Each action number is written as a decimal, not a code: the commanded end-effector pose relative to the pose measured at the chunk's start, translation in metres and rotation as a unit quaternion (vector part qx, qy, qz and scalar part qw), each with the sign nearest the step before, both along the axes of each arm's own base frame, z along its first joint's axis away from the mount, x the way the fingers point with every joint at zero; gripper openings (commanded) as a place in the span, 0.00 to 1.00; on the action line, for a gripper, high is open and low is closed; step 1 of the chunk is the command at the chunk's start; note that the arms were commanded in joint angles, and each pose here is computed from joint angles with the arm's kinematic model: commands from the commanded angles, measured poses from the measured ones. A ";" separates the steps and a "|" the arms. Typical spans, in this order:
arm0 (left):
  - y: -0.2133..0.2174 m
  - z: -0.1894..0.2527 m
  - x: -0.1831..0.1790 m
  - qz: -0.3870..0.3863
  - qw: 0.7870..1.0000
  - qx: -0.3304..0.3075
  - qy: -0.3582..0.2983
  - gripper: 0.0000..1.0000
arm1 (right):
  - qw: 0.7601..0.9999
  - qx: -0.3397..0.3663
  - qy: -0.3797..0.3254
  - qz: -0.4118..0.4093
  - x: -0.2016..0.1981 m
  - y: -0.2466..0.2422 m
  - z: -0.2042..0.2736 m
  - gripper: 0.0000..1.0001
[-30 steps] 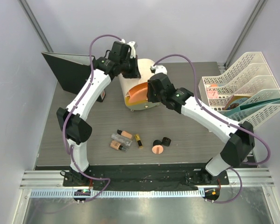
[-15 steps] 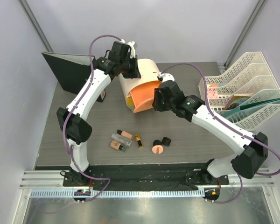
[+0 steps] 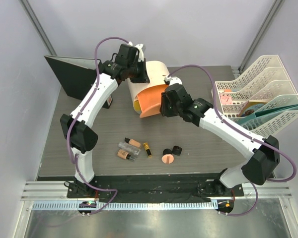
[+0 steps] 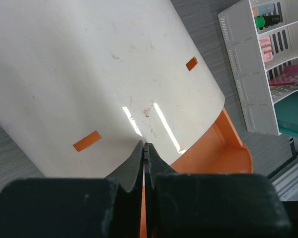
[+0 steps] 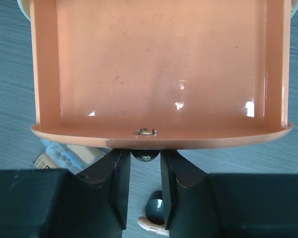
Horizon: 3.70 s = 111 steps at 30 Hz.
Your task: Organize the makeup
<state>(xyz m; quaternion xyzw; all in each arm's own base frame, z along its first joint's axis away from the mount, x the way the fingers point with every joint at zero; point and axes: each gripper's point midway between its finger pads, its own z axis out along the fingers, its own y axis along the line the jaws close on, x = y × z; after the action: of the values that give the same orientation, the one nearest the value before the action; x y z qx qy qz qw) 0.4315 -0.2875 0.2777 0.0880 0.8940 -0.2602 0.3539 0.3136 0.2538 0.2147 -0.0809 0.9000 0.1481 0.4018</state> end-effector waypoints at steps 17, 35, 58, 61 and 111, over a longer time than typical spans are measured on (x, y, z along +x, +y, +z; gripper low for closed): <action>0.007 -0.015 -0.009 -0.009 0.999 0.023 0.021 0.00 | 0.999 0.012 -0.037 -0.036 0.010 -0.010 0.025 0.69; 0.052 0.058 -0.037 0.023 0.996 0.054 -0.073 0.00 | 1.000 -0.011 -0.010 0.009 -0.040 -0.040 0.032 0.79; 0.143 -0.093 -0.194 0.039 0.977 0.166 0.128 0.36 | 0.951 -0.118 0.051 0.281 -0.132 0.079 -0.014 0.78; 0.143 -0.106 -0.212 0.036 0.976 0.150 0.153 0.35 | 0.947 -0.117 0.051 0.296 -0.131 0.099 -0.015 0.77; 0.141 -0.202 -0.289 -0.613 0.750 0.241 -0.064 0.73 | 0.996 0.012 -0.080 0.028 0.003 -0.022 0.118 0.95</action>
<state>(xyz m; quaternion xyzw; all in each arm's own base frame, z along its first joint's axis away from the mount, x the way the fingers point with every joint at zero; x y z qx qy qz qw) 0.1438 -0.1523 0.0865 0.6819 0.6815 -0.1977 0.1775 0.3096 0.2268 0.3250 -0.1153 0.8705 0.1469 0.4553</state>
